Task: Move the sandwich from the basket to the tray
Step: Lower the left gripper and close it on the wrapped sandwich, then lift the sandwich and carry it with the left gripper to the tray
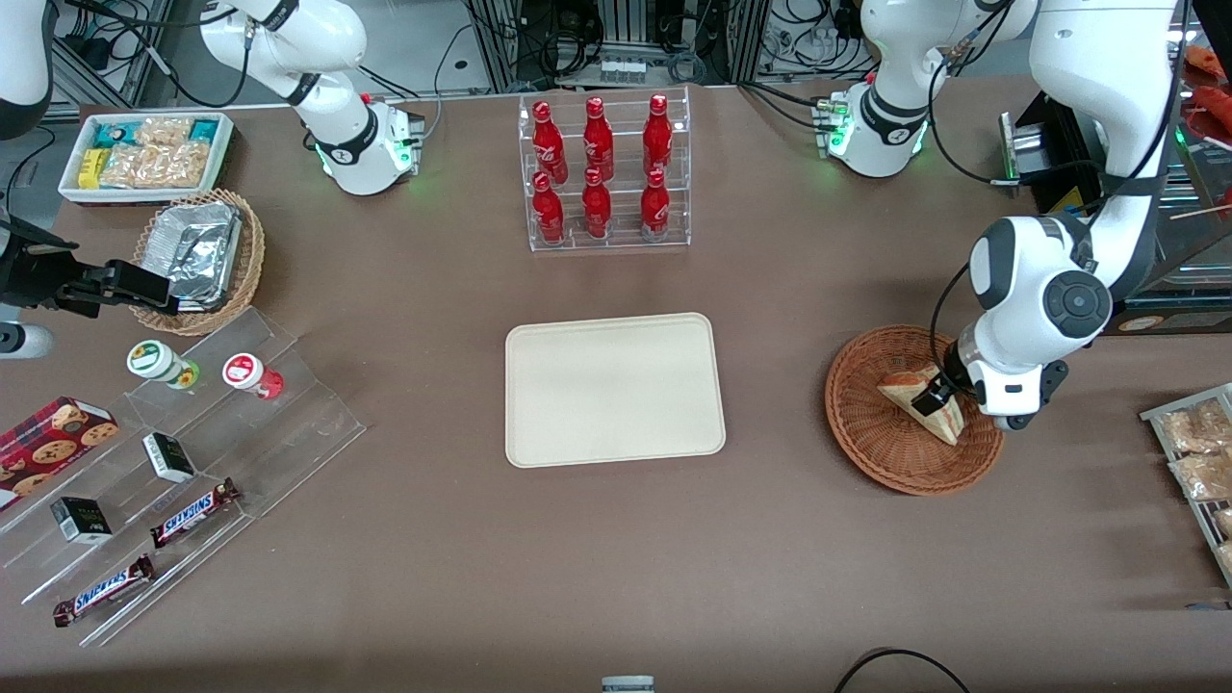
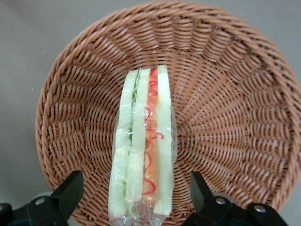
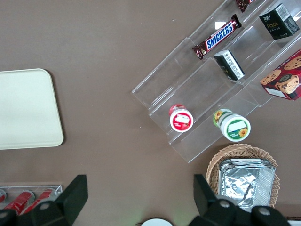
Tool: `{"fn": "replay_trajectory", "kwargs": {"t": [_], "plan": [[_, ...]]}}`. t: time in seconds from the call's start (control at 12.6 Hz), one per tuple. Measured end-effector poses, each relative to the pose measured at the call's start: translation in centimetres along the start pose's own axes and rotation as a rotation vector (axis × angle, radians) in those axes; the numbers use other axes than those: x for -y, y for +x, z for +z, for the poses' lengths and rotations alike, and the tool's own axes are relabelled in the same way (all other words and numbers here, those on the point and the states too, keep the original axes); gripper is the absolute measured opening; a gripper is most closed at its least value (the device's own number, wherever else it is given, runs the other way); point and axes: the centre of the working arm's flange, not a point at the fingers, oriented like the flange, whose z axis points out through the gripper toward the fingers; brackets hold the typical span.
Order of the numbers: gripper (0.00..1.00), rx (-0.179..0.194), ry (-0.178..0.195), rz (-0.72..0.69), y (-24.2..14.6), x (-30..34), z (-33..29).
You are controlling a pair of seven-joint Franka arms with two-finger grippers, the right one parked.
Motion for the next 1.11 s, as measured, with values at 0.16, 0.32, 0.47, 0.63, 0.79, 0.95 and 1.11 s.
{"fn": "replay_trajectory", "kwargs": {"t": [0.16, 0.32, 0.47, 0.63, 0.79, 0.95, 1.11], "plan": [[1.0, 0.01, 0.008, -0.008, -0.1, 0.1, 0.8], [0.94, 0.022, 0.005, -0.04, -0.1, 0.1, 1.4], [0.7, 0.024, 0.006, -0.072, -0.4, -0.1, 1.8], [0.48, 0.024, 0.006, -0.08, -0.6, -0.3, 1.7], [0.33, 0.031, 0.014, -0.08, -0.4, -0.5, 0.8], [0.27, 0.042, 0.03, -0.073, -0.3, -1.0, -1.4], [0.22, 0.049, 0.039, -0.02, -1.1, -2.6, -4.4]]}}
